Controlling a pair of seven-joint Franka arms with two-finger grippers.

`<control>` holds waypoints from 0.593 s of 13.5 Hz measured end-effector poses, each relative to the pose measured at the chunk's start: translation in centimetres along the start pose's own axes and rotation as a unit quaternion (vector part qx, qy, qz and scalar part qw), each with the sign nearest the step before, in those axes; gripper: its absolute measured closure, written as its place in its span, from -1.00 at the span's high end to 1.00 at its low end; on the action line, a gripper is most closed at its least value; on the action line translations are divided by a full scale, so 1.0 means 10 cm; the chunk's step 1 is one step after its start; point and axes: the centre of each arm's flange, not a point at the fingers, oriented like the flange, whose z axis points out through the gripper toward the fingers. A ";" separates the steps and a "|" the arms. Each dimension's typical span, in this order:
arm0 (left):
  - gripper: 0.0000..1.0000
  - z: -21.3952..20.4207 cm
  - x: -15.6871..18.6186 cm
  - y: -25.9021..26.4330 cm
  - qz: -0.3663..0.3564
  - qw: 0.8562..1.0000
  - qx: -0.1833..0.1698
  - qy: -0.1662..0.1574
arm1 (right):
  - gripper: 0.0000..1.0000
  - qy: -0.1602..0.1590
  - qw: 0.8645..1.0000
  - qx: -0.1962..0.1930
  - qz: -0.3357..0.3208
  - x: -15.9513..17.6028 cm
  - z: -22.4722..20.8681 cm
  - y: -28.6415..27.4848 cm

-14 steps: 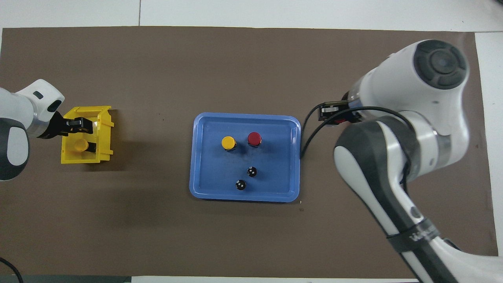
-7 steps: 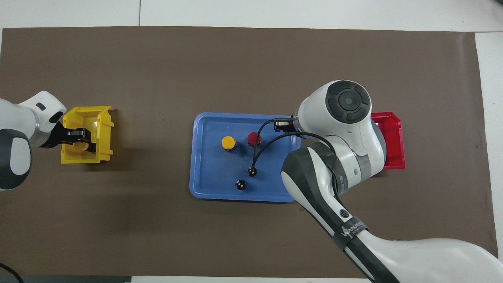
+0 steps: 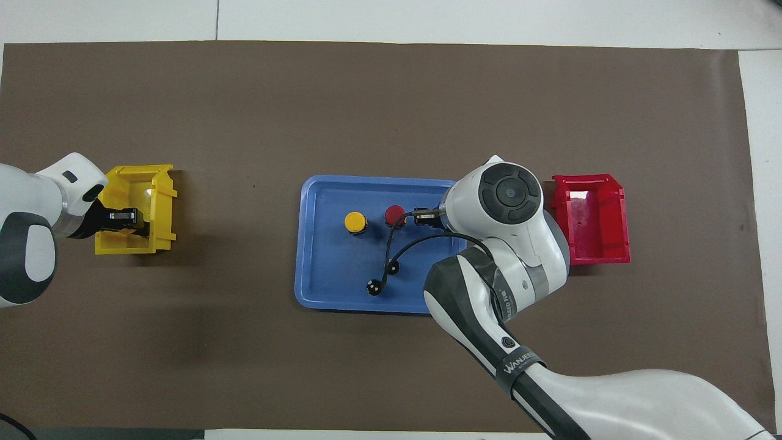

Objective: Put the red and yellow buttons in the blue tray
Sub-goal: 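Place the red button in the tray while the left gripper grasps another yellow button, then place the yellow button in the tray while the right gripper returns to rest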

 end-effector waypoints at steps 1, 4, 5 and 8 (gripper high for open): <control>-0.16 -0.01 0.01 -0.03 -0.003 1.000 0.000 0.002 | -0.26 -0.001 1.000 0.000 -0.001 -0.02 0.04 0.00; -0.16 -0.41 0.13 -0.04 -0.003 1.000 -0.001 -0.019 | -0.01 -0.001 1.000 -0.001 -0.001 -0.04 0.06 0.00; -0.16 -0.76 0.19 0.00 0.000 0.999 -0.001 -0.033 | 0.23 0.001 1.000 0.000 0.000 -0.02 0.04 0.01; -0.16 -1.76 0.20 0.27 -0.002 0.999 0.000 -0.043 | 0.94 0.001 1.000 -0.006 0.020 0.25 -0.43 0.17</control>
